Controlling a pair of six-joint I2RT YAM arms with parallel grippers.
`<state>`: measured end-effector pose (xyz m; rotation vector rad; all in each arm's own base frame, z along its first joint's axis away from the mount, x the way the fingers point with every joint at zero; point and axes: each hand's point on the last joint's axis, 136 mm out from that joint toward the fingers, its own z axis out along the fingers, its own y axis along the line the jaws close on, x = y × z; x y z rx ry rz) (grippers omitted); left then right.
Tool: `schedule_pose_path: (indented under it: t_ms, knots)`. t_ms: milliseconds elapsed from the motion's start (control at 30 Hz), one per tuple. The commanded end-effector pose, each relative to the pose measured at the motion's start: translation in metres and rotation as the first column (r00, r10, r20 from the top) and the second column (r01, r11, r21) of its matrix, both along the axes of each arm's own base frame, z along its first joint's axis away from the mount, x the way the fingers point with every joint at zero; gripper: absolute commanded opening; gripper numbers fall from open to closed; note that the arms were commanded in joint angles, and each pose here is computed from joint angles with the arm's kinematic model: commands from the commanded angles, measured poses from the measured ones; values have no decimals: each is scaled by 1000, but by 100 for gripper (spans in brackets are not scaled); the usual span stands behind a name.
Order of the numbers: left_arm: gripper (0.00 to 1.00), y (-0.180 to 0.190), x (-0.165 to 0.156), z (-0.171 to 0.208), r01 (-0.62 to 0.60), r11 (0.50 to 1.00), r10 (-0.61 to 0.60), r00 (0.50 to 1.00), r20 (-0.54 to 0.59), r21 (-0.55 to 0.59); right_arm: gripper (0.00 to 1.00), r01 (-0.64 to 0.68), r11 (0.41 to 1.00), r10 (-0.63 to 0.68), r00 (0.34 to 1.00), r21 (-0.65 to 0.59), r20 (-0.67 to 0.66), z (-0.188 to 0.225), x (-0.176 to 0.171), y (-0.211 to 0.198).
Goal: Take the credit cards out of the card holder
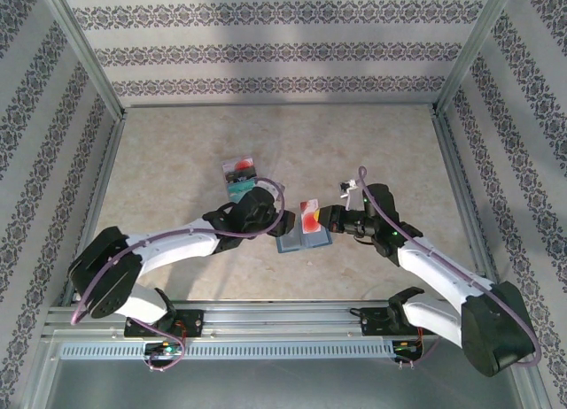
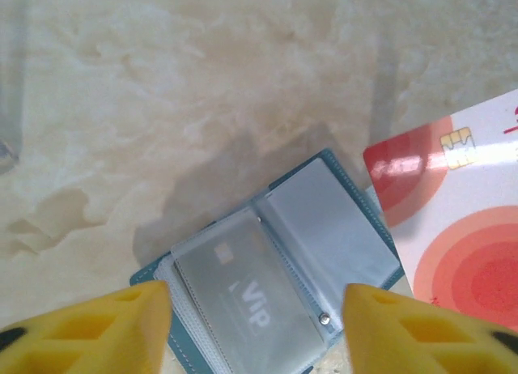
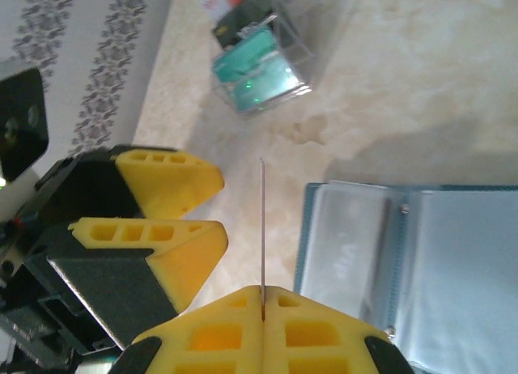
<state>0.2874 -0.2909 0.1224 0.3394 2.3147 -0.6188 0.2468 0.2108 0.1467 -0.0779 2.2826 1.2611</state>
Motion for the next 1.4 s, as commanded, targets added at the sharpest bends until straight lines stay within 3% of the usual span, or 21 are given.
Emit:
schedule_pose_path:
  t_ms: [0,267,467,733,1000,1233,1367]
  knots:
    - [67,11,3,25,35,999,-36,998,54,18,3,-123,992,118,986,33,122,32,-9,10]
    - [73,-3,-19,88,360,932,-352,927,129,-45,0,-276,959,262,951,70,162,46,-28,22]
    - [74,-15,-33,85,506,862,-503,862,65,-35,0,-364,926,343,921,98,186,53,-40,32]
    - [67,-31,-55,87,638,761,-639,769,35,-117,0,-468,877,436,870,109,230,63,-60,44]
    - [37,-28,-69,92,665,717,-675,737,28,-209,0,-499,861,462,848,99,259,66,-66,46]
    - [27,-17,-70,90,647,719,-665,747,20,-253,0,-526,844,479,826,103,296,75,-70,47]
    - [23,-17,-76,93,662,690,-686,727,29,-294,0,-540,834,485,813,108,320,82,-73,48]
